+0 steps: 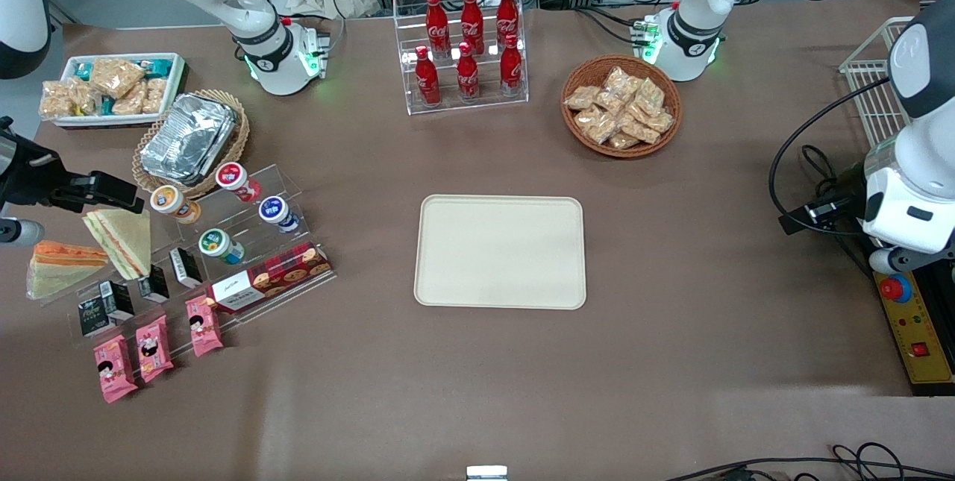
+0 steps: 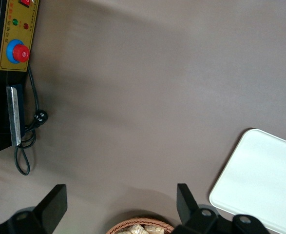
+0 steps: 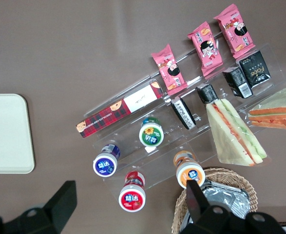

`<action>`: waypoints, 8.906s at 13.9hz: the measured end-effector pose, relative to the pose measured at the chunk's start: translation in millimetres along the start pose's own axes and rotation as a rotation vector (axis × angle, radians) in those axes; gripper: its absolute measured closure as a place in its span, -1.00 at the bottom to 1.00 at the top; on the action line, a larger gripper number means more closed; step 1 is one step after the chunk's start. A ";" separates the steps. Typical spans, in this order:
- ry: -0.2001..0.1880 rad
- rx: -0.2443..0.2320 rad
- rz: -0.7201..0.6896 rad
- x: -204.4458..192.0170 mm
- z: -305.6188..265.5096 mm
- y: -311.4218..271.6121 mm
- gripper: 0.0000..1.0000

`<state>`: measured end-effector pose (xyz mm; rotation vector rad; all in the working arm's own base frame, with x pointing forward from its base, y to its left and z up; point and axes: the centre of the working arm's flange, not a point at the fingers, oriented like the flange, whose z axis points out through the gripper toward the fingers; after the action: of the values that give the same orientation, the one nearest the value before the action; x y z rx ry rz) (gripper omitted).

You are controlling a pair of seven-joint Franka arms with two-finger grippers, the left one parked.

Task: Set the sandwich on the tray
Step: 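Move the right gripper over the wrapped triangular sandwich in the rack, then close the right gripper on the wrapped sandwich and lift it out, then carry the sandwich with the right gripper over the cream tray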

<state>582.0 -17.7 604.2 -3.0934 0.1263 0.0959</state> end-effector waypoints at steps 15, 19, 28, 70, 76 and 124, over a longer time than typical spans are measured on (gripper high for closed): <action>0.015 0.001 0.023 -1.0 -7.0 5.8 -1.00; 0.016 0.002 0.056 -0.9 -8.1 24.1 -1.00; 0.006 -0.002 0.175 -2.7 -4.4 90.7 -1.00; -0.001 0.051 1.069 22.6 179.8 299.8 -0.94; -0.002 0.042 1.071 24.8 200.9 302.5 -0.94; -0.038 0.031 -0.392 15.5 90.7 -262.1 0.25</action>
<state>613.7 246.2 523.7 -3.0140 -0.4723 0.1360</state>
